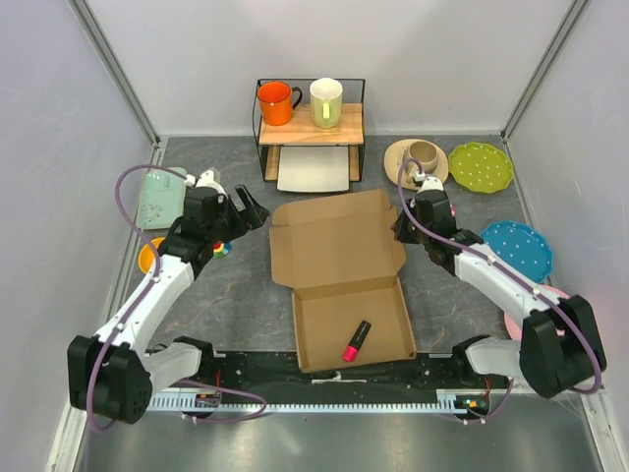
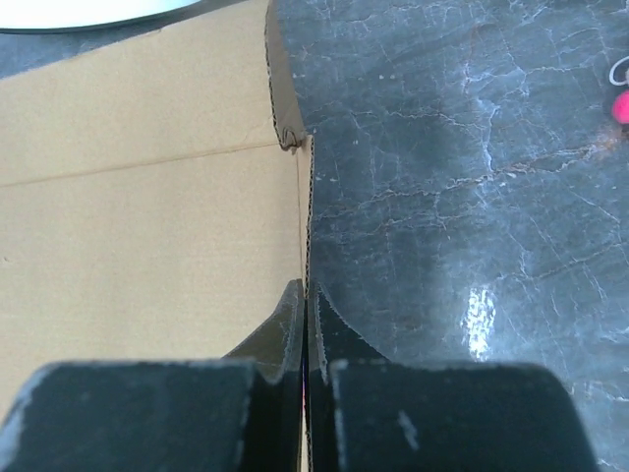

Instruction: Fold the paper box

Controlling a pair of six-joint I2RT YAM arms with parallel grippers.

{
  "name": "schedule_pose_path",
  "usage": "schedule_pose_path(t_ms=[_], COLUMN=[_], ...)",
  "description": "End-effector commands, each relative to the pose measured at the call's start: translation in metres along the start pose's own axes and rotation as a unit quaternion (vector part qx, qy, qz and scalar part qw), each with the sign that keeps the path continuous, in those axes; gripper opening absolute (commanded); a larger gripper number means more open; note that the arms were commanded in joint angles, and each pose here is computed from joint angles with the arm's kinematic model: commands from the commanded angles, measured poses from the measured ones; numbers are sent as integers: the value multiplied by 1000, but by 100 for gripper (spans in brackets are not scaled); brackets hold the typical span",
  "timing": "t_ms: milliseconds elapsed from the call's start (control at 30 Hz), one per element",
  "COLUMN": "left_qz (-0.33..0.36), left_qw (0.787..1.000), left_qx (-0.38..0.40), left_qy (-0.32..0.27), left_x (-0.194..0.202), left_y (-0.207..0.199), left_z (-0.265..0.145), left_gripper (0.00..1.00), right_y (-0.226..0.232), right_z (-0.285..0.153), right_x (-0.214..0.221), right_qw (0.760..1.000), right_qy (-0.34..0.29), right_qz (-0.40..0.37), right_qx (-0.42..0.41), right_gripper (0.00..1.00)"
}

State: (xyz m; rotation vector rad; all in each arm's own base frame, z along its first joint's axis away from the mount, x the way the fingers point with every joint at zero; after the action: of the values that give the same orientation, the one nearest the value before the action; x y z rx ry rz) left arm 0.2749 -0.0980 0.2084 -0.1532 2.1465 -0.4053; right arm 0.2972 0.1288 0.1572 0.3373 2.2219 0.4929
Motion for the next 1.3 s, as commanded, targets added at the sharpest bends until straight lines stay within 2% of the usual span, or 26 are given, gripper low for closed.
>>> schedule_pose_path(t_ms=[0, 133, 267, 467, 567, 700, 867, 1100, 1267], left_qz=[25, 7, -5, 4, 16, 26, 26, 33, 34], left_qw=[994, 985, 972, 968, 966, 963, 957, 953, 949], left_qx=[105, 133, 175, 188, 190, 193, 193, 196, 207], left_qy=[23, 108, 156, 168, 176, 188, 216, 229, 235], left_x=[-1, 28, 46, 55, 54, 55, 65, 64, 67], left_y=[-12, -9, -13, -12, -11, -11, -8, -8, -10], left_z=[18, 40, 47, 49, 55, 58, 57, 57, 54], left_gripper=[100, 99, 97, 93, 86, 73, 64, 47, 45], right_y=[-1, -5, -7, -2, 1, 4, 5, 3, 2], right_z=[-21, -27, -28, -26, -26, -26, -28, -28, -28], right_x=[2, 8, 10, 13, 13, 11, 10, 11, 11], right_qw=[1000, 1000, 1000, 1000, 1000, 999, 999, 1000, 1000], right_qy=[-9, -11, -13, -10, -9, -9, -9, -10, -11], right_qz=[-7, -3, -1, -6, -9, -12, -17, -16, -17], right_qx=[-13, -16, -16, -24, -27, -28, -28, -23, -23], right_gripper=[0, 0, 0, 0, 0, 0, 0, 0, 0])
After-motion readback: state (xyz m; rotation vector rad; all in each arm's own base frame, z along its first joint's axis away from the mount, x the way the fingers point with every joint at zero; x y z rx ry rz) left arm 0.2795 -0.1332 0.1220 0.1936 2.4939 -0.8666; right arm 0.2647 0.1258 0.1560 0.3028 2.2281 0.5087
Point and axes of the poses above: each gripper's point midway between its finger pads, its own z axis out along the fingers, its own y axis along the line the jaws close on, x = y × z, the point moved 6 cm from there along -z, back along the fingers, and after that the axes turned 12 degrees about z, right-handed, at the moved point
